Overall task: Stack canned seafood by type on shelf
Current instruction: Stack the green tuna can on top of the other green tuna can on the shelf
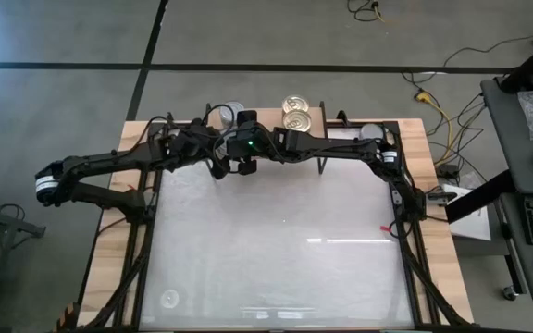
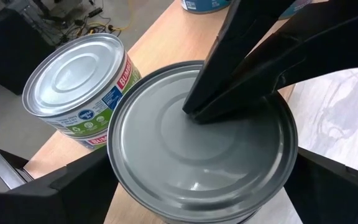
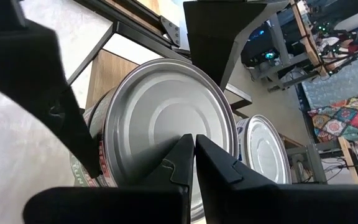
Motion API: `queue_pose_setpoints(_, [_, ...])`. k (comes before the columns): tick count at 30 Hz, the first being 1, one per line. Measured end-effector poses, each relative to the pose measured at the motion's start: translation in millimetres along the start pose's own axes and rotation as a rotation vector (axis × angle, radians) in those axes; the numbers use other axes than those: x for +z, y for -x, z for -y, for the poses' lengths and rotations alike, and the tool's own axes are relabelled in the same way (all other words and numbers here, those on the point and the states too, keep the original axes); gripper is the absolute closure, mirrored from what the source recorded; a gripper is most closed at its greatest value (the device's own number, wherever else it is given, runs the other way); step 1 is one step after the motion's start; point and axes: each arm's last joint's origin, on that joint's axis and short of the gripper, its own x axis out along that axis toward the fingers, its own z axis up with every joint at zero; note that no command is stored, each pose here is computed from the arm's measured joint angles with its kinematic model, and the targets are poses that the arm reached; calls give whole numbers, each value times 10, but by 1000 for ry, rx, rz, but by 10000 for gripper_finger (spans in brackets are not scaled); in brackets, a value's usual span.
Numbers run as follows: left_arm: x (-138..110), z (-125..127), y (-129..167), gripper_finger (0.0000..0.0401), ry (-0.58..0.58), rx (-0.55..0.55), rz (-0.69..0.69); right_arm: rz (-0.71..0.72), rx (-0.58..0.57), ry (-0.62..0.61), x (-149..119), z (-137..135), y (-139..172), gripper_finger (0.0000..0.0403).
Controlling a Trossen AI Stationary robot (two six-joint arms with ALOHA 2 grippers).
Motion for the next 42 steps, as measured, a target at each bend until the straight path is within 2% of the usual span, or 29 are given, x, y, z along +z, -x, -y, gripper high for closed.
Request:
queue_pose_setpoints(4, [-1,0,1,41,-1,0,-1,-1,0,0,-2,0,-1,390])
queue_pose_setpoints(10, [0,0,1,9,5,0,0,0,0,-1,-1,1,-1,390])
queue_pose_setpoints(15, [-1,0,1,24,6,0,-1,0,1,0,-2,0,-1,390])
queue_pose_setpoints(20, [-2,-1,0,7,23,0,-2,1,1,-1,-1,1,-1,390])
queue_pose_setpoints(42, [-15,4,4,2,-11,-17,-18,3,2,0,2,0,0,390])
